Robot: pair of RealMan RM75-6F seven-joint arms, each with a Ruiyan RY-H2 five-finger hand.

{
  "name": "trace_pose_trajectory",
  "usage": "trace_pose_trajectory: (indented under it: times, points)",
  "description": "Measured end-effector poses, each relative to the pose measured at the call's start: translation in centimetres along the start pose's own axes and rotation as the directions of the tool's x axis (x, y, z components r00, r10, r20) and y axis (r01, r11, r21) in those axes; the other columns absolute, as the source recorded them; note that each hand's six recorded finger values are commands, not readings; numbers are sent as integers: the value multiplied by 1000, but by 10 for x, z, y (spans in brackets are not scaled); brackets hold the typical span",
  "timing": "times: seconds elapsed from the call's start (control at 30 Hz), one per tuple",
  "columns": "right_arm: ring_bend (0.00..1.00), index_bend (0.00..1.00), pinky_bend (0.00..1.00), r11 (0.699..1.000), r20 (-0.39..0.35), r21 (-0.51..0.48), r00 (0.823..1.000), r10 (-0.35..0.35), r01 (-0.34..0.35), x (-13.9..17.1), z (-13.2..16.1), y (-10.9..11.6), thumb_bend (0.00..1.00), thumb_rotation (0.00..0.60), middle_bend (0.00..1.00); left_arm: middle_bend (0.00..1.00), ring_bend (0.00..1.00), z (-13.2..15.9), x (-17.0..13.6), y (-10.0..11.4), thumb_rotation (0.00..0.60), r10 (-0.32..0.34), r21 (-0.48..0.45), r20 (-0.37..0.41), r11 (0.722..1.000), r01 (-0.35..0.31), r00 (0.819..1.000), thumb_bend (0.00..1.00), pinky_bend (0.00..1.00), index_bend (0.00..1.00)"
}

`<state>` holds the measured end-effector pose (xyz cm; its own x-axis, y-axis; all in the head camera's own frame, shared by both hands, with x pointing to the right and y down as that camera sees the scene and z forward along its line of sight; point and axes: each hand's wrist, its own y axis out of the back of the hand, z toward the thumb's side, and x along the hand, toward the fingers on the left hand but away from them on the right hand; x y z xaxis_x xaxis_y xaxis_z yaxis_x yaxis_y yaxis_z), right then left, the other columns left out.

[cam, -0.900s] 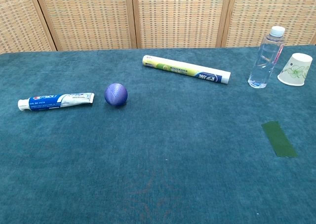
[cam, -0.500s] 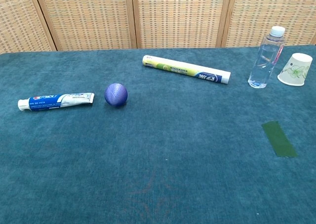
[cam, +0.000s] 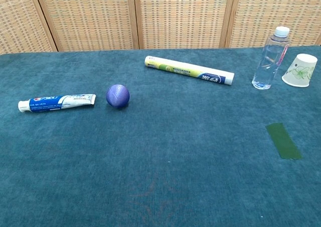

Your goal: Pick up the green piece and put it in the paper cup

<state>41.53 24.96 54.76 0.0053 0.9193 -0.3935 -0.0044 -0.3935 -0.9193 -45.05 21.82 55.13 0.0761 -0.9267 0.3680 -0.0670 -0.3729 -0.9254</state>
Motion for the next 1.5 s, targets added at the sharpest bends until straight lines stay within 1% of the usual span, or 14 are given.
trace_pose_trajectory:
  times: [0.6,1.0,1.2,1.37,1.5]
  points:
    - [0,0,0,1000,-7,3,1000,2,-2,0,3,-1,53,600,0,0,0,-1,-1,0,600,-4,1,-3,1000,4,1000,72,0,0]
    - [0,0,0,1000,-26,5,1000,8,-8,0,12,-5,53,600,0,0,0,-1,-1,0,600,-5,-2,-5,1000,5,1000,72,0,0]
    - [0,0,0,1000,-65,0,997,30,-30,-2,34,-17,57,600,0,0,0,-1,-1,-1,600,-10,-4,-3,1000,10,1000,72,0,0]
    - [0,0,0,998,-100,-10,993,66,-67,-8,63,-39,101,600,0,0,0,-1,-1,-1,600,-10,-8,0,1000,10,1000,73,0,0]
    - [0,0,0,995,-108,-31,990,89,-93,-17,84,-54,105,600,0,0,0,-1,-1,-1,600,-12,-9,0,1000,12,1000,73,0,0]
